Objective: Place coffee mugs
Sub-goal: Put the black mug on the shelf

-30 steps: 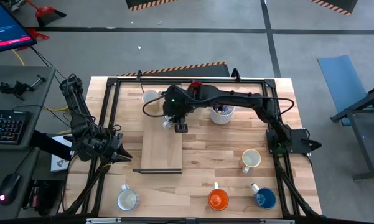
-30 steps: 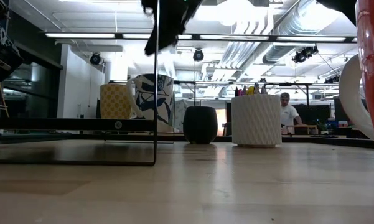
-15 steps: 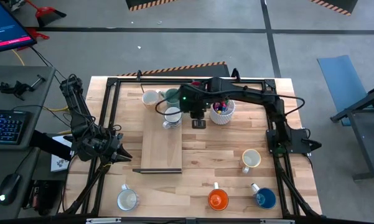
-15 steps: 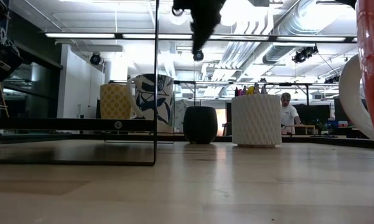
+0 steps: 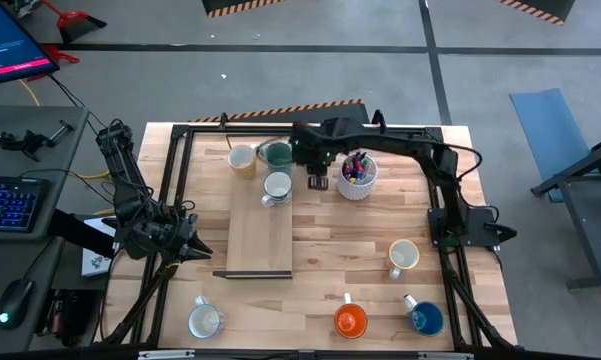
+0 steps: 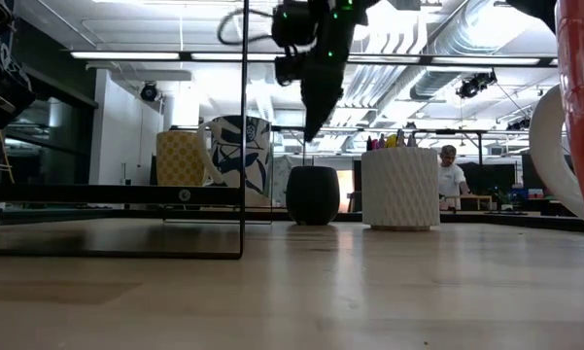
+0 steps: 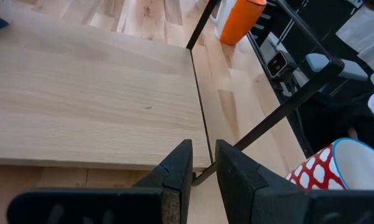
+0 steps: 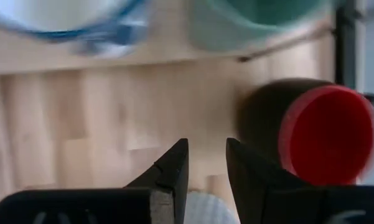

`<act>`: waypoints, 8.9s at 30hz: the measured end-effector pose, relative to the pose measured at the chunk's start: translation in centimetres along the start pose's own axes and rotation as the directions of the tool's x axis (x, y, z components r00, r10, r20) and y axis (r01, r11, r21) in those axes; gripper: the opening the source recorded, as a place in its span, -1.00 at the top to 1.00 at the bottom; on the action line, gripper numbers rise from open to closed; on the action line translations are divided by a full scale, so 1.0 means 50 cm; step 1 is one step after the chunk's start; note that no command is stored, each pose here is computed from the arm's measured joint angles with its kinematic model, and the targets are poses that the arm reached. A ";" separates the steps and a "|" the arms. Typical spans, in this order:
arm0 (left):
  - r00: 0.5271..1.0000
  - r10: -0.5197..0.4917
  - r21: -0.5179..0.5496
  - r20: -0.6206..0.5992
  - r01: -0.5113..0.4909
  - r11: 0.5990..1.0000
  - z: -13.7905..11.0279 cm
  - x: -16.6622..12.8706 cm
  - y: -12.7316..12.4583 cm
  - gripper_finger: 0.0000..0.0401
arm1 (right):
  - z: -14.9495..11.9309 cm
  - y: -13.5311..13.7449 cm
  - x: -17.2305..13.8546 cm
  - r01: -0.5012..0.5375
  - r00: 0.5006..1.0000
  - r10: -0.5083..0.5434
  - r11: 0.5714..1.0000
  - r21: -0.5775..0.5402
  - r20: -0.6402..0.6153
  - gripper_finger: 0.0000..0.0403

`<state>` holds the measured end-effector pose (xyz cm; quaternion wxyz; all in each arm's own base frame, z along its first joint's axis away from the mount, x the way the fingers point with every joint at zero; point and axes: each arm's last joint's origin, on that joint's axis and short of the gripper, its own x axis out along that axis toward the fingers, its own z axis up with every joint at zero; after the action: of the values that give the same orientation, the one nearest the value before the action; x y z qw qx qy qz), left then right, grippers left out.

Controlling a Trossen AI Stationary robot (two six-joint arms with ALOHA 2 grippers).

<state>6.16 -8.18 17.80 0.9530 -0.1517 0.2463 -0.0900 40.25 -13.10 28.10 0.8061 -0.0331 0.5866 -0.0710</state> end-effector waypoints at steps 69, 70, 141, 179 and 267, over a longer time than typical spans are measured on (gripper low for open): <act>1.000 0.025 0.019 0.000 -0.025 0.999 -0.002 0.000 0.004 0.70 | -0.015 -0.125 0.136 -0.041 0.999 0.041 0.946 0.323 0.007 0.58; 1.000 0.025 0.019 0.000 -0.025 0.999 -0.002 0.000 0.004 0.70 | -0.016 -0.125 0.137 -0.041 0.999 0.042 0.943 0.329 0.004 0.58; 0.999 0.036 0.057 -0.008 -0.036 0.998 -0.004 0.000 0.007 0.70 | 0.144 0.241 -0.205 -0.064 0.828 0.187 0.968 -0.241 0.529 1.00; 0.999 0.034 0.054 -0.006 -0.034 0.998 -0.004 0.000 0.006 0.70 | 0.070 0.439 -0.028 -0.321 0.898 0.373 0.918 -0.231 0.234 1.00; 0.999 0.036 0.054 -0.004 -0.036 0.998 -0.004 0.000 0.006 0.70 | 0.109 0.349 -0.054 -0.217 0.893 0.314 0.928 -0.303 0.322 0.65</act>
<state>6.10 -7.93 17.53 0.9576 -0.1213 0.2487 -0.0796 45.93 4.38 29.97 0.8916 -0.0693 0.4295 0.1252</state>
